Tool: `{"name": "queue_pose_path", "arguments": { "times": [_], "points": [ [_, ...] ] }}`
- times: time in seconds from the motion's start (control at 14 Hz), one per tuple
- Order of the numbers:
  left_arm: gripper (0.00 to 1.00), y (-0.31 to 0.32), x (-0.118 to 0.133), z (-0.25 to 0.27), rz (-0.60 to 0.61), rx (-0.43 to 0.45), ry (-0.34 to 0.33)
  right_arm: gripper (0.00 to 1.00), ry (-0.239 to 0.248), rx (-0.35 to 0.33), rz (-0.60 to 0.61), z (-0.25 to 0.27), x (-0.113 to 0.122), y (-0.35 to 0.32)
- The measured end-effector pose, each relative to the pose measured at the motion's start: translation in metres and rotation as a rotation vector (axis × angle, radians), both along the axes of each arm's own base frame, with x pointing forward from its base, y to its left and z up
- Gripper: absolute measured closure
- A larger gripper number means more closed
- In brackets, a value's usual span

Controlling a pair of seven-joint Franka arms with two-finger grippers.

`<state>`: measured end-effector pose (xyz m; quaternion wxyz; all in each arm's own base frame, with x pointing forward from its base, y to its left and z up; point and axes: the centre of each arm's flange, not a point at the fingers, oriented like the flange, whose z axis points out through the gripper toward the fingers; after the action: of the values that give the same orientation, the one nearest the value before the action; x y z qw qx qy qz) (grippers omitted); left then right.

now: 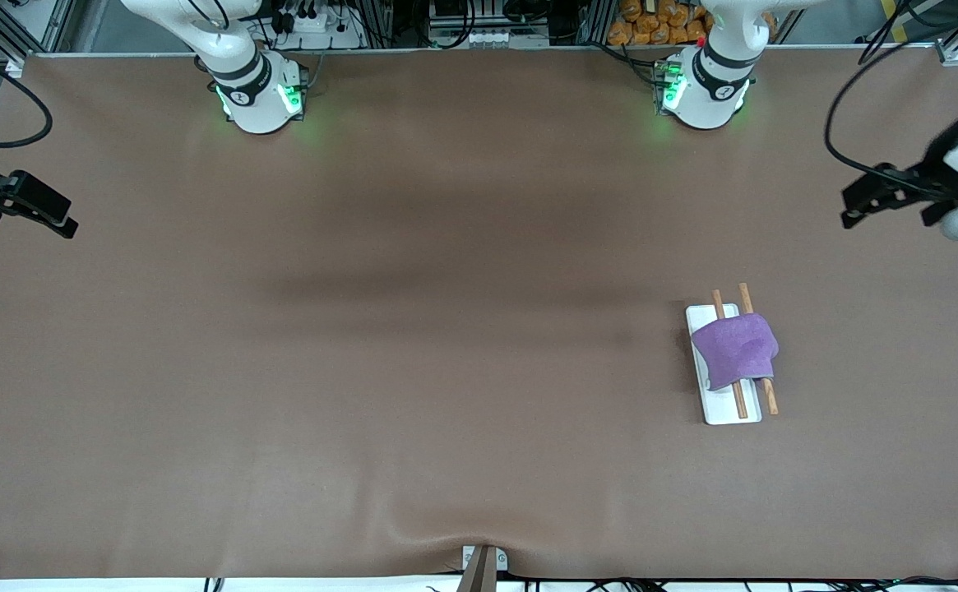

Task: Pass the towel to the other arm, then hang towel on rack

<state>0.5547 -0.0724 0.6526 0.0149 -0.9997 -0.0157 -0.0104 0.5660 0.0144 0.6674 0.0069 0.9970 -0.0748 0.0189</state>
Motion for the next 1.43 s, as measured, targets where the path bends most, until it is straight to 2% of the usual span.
{"name": "queue_pose_path", "arguments": {
  "times": [0.5,0.72,1.0,1.43],
  "points": [
    [0.00,0.023,-0.005,-0.007,0.048,0.007,0.013,0.00,0.064,0.007,-0.002,-0.034,0.017,-0.001],
    [0.00,0.017,-0.011,-0.007,0.031,0.007,0.010,0.00,0.062,0.007,-0.002,-0.033,0.017,-0.001],
    [0.00,0.014,-0.013,-0.009,-0.048,0.007,0.018,0.00,0.062,0.007,0.001,-0.033,0.017,0.000],
    [0.00,0.025,-0.011,-0.009,-0.042,0.004,0.012,0.00,0.058,0.006,-0.001,-0.032,0.018,-0.001]
  ]
}}
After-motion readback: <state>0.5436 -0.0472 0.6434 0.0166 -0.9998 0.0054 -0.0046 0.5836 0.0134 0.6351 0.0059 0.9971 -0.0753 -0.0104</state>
